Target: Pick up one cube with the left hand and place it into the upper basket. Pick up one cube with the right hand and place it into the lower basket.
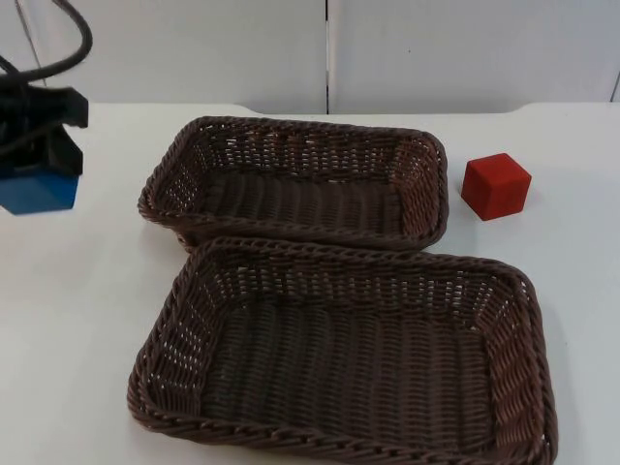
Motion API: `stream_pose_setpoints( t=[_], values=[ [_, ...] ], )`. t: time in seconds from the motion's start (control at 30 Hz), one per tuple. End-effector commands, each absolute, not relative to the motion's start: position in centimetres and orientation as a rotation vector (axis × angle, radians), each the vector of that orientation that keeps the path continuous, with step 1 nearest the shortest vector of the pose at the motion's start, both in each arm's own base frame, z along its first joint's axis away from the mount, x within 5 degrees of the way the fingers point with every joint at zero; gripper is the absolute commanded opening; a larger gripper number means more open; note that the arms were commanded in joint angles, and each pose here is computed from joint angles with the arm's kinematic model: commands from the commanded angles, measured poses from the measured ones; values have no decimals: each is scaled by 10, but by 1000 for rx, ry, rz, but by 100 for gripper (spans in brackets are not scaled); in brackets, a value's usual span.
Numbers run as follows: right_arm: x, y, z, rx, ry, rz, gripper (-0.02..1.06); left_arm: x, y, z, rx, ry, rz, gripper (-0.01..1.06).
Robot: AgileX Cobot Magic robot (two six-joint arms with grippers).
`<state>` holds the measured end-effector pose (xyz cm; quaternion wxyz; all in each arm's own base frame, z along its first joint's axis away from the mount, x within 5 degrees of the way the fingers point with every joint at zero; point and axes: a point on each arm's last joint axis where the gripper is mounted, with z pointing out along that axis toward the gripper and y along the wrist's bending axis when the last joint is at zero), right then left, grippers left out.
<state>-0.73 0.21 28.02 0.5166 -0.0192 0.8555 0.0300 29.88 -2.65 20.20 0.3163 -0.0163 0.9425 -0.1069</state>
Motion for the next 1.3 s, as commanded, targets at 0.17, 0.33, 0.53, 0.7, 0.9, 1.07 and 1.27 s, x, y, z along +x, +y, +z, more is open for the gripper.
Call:
stream_pose_setpoints(
  t=[0.17, 0.33, 0.53, 0.7, 0.9, 1.07, 1.27],
  values=[
    [-7, 2, 280, -37, 2043, 69, 105, 300, -27, 211, -12, 2436, -270, 0],
    [-8, 2, 281, -38, 2041, 72, 105, 314, -30, 229, 11, 2401, -296, 0],
    [-8, 2, 281, -37, 2041, 69, 105, 349, -54, 249, 147, 2385, -369, 0],
    [-8, 2, 281, -37, 2041, 69, 105, 382, -86, 247, 260, 2385, -416, 0],
    [-8, 2, 281, -37, 2041, 69, 105, 417, -130, 220, 404, 2429, -470, 0],
    [-8, 2, 281, -37, 2041, 69, 105, 434, -159, 187, 523, 2478, -482, 0],
    [-8, 2, 281, -37, 2041, 69, 105, 435, -183, 151, 616, 2537, -478, 0]
  ],
)
